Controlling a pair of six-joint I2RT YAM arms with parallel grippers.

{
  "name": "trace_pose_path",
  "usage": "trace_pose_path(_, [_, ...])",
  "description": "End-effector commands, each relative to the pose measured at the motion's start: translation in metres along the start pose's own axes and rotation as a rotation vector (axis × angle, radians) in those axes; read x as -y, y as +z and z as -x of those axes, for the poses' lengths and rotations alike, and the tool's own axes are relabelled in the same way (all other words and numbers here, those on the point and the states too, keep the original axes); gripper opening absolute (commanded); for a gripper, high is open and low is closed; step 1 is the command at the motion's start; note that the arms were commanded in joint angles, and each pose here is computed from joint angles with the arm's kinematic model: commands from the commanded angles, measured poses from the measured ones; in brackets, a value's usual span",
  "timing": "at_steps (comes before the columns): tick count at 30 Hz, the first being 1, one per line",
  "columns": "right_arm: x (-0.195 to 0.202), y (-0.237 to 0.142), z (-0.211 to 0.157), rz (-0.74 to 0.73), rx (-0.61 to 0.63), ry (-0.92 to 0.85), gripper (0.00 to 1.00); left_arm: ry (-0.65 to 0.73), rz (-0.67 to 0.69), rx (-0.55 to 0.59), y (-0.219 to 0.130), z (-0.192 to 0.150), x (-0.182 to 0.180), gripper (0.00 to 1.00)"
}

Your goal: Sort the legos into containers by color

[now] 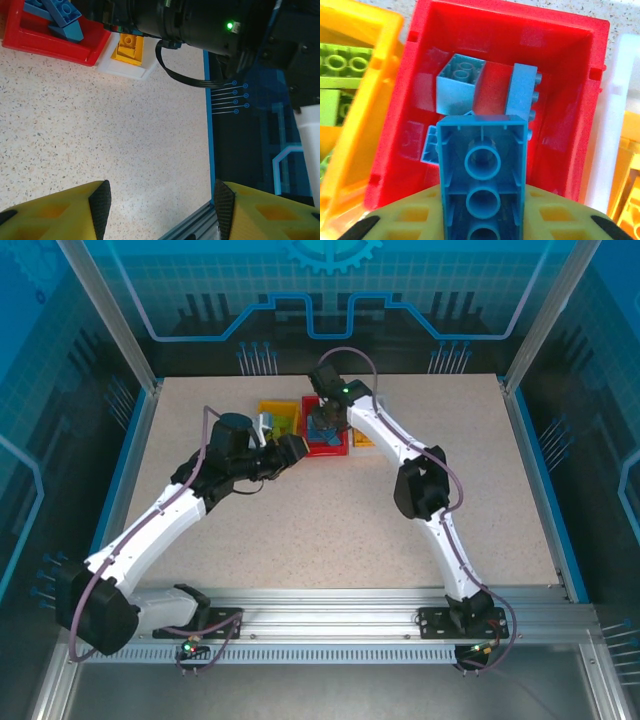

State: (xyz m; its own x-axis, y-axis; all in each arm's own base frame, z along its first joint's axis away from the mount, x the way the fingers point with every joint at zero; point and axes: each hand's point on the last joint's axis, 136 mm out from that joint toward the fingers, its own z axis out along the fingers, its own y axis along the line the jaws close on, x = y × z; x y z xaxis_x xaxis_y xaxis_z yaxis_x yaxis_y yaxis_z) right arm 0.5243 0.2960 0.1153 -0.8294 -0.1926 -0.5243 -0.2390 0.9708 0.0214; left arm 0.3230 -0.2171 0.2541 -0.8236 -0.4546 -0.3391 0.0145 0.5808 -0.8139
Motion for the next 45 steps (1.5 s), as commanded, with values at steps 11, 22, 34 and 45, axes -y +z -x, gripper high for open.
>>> trace_pose_path(11, [-0.021, -0.067, 0.031, 0.058, 0.129, -0.060, 0.53, 0.044, 0.002, 0.006, -0.010, -0.006, -0.005, 0.60])
trace_pose_path(22, [0.011, -0.181, -0.020, 0.053, 0.360, -0.008, 0.64, -0.020, 0.241, 0.065, -0.059, -0.017, -0.072, 0.62])
trace_pose_path(34, [0.199, -0.263, -0.199, -0.451, 0.507, 0.388, 1.00, -0.006, 0.560, 0.276, -0.120, -0.009, -0.166, 0.99])
trace_pose_path(45, [0.268, -0.193, -0.240, -0.505, 0.670, 0.360, 1.00, 0.517, 0.832, 0.682, -0.116, 0.076, -0.217, 0.99])
